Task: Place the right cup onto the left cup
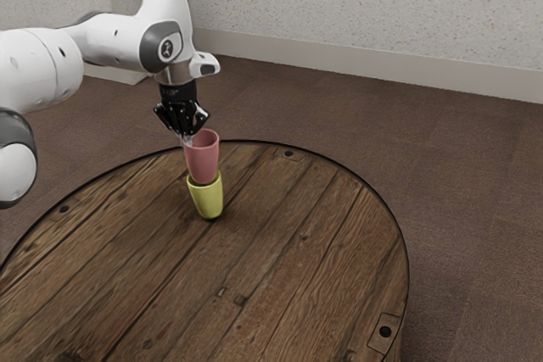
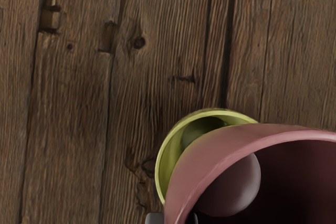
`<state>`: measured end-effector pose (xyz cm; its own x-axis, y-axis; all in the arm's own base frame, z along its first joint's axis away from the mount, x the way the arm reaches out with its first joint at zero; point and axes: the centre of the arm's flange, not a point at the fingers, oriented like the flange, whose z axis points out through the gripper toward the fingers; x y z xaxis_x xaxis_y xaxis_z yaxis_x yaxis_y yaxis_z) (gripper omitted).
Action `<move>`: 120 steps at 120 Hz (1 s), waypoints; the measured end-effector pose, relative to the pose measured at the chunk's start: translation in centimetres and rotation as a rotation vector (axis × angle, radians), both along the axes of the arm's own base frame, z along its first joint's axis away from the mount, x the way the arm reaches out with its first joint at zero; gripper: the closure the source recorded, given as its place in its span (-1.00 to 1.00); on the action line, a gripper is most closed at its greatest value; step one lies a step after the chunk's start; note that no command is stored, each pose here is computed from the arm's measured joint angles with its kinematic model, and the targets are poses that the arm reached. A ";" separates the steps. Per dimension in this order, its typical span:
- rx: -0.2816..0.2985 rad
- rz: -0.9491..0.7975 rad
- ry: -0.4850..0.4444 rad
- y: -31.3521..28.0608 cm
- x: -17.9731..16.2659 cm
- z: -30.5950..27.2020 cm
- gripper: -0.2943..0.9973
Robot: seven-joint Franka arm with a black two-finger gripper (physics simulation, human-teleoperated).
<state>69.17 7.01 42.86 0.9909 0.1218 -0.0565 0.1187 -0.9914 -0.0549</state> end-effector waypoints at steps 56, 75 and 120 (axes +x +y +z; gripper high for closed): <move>-0.006 0.002 0.022 0.1 0.0 -1.7 0.36; -0.009 -0.001 -0.013 -0.1 -0.4 0.9 -0.09; -0.029 -0.056 -0.166 -3.7 -8.7 19.3 -0.44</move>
<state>60.47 3.36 62.19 0.9922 0.0665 0.1057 0.0680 -0.9976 -0.0104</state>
